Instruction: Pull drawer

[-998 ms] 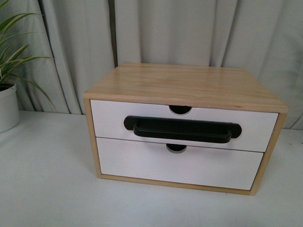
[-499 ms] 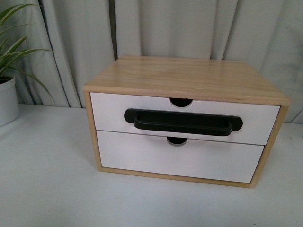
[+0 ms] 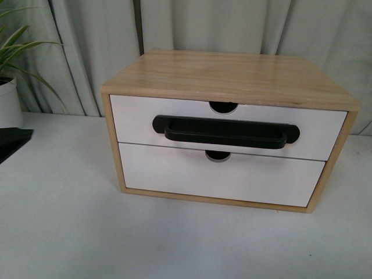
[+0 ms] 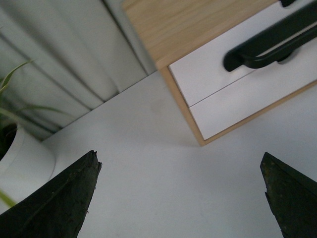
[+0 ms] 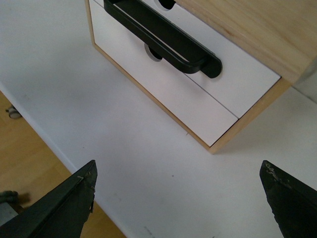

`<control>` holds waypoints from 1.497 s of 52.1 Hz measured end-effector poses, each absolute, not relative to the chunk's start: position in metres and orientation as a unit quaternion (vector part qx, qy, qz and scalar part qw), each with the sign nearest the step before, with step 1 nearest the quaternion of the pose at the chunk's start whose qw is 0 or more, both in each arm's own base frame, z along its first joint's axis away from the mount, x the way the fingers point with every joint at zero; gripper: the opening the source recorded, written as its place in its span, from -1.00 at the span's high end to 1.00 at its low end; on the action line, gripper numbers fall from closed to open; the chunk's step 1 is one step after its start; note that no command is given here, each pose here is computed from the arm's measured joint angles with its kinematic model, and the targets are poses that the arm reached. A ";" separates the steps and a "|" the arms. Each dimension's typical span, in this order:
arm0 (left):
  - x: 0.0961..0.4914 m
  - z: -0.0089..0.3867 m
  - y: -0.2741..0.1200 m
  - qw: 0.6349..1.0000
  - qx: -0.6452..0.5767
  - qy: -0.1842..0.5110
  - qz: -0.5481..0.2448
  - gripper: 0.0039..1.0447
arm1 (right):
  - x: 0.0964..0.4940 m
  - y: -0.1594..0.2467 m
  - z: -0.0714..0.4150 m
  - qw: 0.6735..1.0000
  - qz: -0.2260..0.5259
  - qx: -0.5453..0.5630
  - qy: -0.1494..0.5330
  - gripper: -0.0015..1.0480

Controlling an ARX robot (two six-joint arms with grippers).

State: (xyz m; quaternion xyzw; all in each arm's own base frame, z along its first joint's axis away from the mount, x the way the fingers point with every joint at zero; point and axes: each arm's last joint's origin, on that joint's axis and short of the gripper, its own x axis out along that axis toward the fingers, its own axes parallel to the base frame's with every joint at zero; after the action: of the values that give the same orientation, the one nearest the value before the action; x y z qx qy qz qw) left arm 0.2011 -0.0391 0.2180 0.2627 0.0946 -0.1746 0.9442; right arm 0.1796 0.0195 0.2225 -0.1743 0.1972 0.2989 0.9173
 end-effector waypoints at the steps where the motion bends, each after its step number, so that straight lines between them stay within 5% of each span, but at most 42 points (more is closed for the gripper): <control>1: 0.206 0.220 -0.041 0.937 0.275 0.094 -0.194 -0.89 | 0.184 0.020 0.224 0.913 0.306 -0.186 0.197 -0.83; 29: 0.275 0.214 -0.110 0.739 0.524 0.126 -0.404 -0.89 | 0.237 0.039 0.227 0.815 0.420 -0.343 0.205 -0.83; 53: 0.310 0.219 -0.155 0.698 0.557 0.088 -0.441 -0.89 | 0.266 0.058 0.213 0.788 0.449 -0.373 0.197 -0.83; 78: 0.331 0.206 -0.159 0.681 0.562 0.112 -0.456 -0.89 | 0.297 0.087 0.205 0.780 0.462 -0.386 0.172 -0.83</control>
State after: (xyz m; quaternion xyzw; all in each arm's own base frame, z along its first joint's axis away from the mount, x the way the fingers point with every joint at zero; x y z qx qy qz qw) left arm 0.3305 -0.1594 0.2057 0.5620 0.1117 -0.4557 0.6811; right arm 0.2974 0.0865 0.2046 -0.3860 0.1720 0.4616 0.7800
